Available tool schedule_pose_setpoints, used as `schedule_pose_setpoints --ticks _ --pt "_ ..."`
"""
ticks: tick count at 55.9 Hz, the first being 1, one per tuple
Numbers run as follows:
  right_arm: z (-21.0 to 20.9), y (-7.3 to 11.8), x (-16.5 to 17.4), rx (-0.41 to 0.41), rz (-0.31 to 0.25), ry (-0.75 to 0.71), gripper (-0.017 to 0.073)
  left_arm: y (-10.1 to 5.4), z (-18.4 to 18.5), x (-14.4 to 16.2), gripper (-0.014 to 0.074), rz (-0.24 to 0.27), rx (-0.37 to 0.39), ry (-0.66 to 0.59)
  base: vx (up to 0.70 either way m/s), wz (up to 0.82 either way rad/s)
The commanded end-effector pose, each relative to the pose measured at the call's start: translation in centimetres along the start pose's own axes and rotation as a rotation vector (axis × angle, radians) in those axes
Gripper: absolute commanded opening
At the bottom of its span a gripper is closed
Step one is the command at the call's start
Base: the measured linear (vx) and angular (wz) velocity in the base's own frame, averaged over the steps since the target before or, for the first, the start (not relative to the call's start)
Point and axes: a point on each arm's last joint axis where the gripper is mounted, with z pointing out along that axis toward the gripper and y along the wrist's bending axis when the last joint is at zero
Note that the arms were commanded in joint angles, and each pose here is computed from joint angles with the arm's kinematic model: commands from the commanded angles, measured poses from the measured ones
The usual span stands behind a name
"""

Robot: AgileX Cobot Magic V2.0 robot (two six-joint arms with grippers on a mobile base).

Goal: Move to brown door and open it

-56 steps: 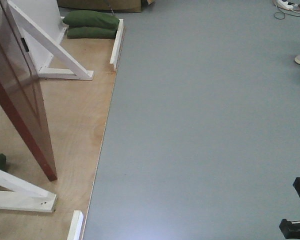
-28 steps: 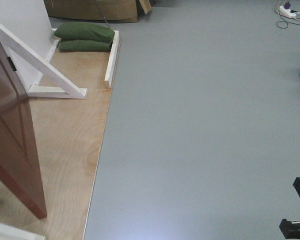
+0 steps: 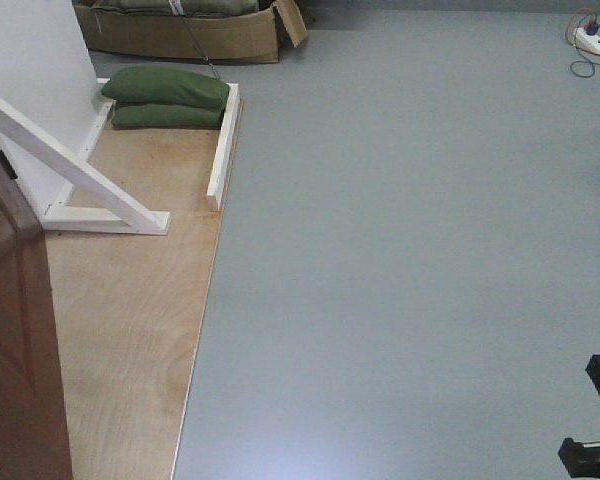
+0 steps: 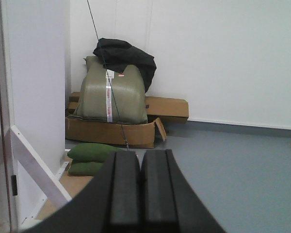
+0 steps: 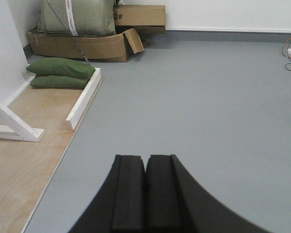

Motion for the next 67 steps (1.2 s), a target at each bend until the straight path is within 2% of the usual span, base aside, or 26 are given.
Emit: schedule_pose_setpoints --ticks 1,26,67 --pt "-0.02 -0.06 -0.62 0.007 -0.011 -0.080 0.0000 -0.19 -0.22 -1.55 -0.0003 -0.008 0.013 -0.118 0.28 0.01" --pt "-0.03 -0.06 -0.65 0.008 -0.011 -0.083 0.0000 -0.19 -0.22 -1.55 -0.0003 -0.008 0.013 -0.118 0.16 -0.04" --pt "-0.03 -0.06 -0.65 0.008 -0.011 -0.083 0.0000 -0.19 -0.22 -1.55 -0.0003 -0.006 0.013 -0.118 0.01 0.00"
